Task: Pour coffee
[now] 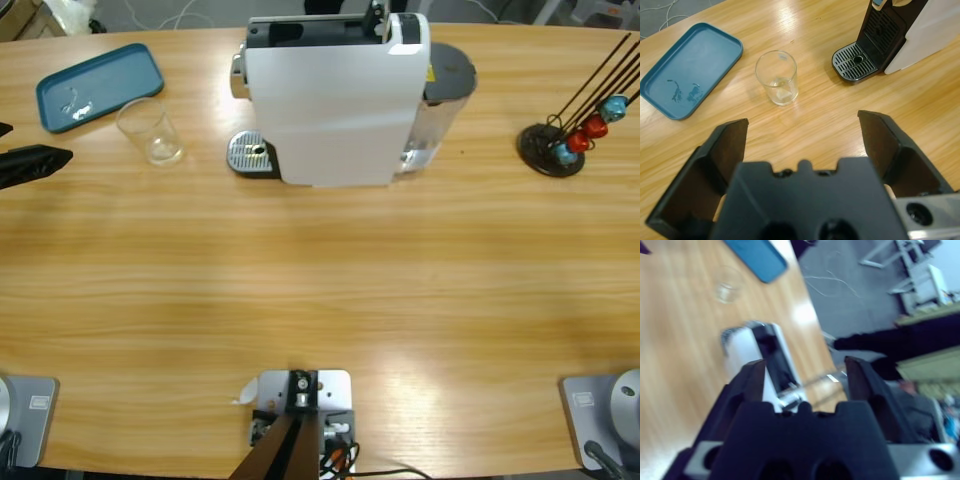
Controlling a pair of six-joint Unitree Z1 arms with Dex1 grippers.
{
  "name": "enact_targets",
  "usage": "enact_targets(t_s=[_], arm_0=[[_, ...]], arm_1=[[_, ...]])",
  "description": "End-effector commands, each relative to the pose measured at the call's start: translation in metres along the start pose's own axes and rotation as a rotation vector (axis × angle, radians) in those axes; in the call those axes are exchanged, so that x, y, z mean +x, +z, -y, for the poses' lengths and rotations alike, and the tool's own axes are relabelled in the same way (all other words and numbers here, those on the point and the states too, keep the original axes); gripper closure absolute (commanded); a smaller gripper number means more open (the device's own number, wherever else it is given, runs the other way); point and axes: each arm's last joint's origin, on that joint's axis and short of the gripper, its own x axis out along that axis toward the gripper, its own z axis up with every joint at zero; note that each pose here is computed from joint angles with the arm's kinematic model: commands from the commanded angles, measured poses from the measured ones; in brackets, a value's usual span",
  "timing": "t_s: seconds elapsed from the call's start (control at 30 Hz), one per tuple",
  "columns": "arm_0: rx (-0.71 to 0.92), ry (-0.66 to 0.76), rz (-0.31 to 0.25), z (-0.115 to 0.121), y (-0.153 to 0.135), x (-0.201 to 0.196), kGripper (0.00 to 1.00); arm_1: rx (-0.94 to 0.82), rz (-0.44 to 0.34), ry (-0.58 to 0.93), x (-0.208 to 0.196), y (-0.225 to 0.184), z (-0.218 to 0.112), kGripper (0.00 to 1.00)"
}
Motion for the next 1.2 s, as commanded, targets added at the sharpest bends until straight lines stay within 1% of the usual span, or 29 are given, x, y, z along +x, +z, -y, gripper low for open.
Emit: enact_targets(t_s=[0.03, 0.07, 0.13, 0.17, 0.23, 0.3, 0.47, 0.6, 0.7, 0.93, 1.2], arm_0=[[-0.002, -0.004, -0.049, 0.002, -0.009, 0.01, 0.055], [-0.003, -0.004, -0.05, 0.002, -0.009, 0.01, 0.055], [-0.003, -0.003, -0.05, 0.002, -0.009, 0.01, 0.055], [-0.003, -0.003, -0.049, 0.002, -0.009, 0.01, 0.055], [-0.002, -0.003, -0.051, 0.002, -0.009, 0.01, 0.055], [-0.002, -0.003, -0.051, 0.002, -0.009, 0.01, 0.055], [-0.002, -0.001, -0.053, 0.002, -0.009, 0.011, 0.055], [-0.002, -0.001, -0.053, 0.002, -0.009, 0.011, 0.055], [-0.002, 0.0, -0.054, 0.002, -0.009, 0.011, 0.055], [-0.001, 0.0, -0.056, 0.002, -0.009, 0.011, 0.055], [-0.001, 0.0, -0.061, 0.003, -0.009, 0.013, 0.055]], arm_1=[[0.394, 0.156, -0.244, -0.062, -0.06, -0.008, 1.0], [0.43, 0.155, -0.24, -0.059, -0.067, -0.013, 1.0], [0.473, 0.12, -0.234, -0.051, -0.076, -0.021, 1.0], [0.513, 0.099, -0.255, -0.044, -0.082, -0.025, 1.0], [0.588, 0.111, -0.288, -0.032, -0.089, -0.031, 1.0], [0.602, 0.122, -0.295, -0.018, -0.089, -0.036, 1.0], [0.538, 0.074, -0.287, 0.03, -0.078, -0.046, 1.0], [0.437, 0.066, -0.289, 0.066, -0.068, -0.054, 1.0], [0.378, 0.045, -0.274, 0.085, -0.061, -0.063, 1.0], [0.339, 0.016, -0.294, 0.101, -0.055, -0.064, 1.0], [0.315, 0.019, -0.304, 0.111, -0.045, -0.061, 1.0]])
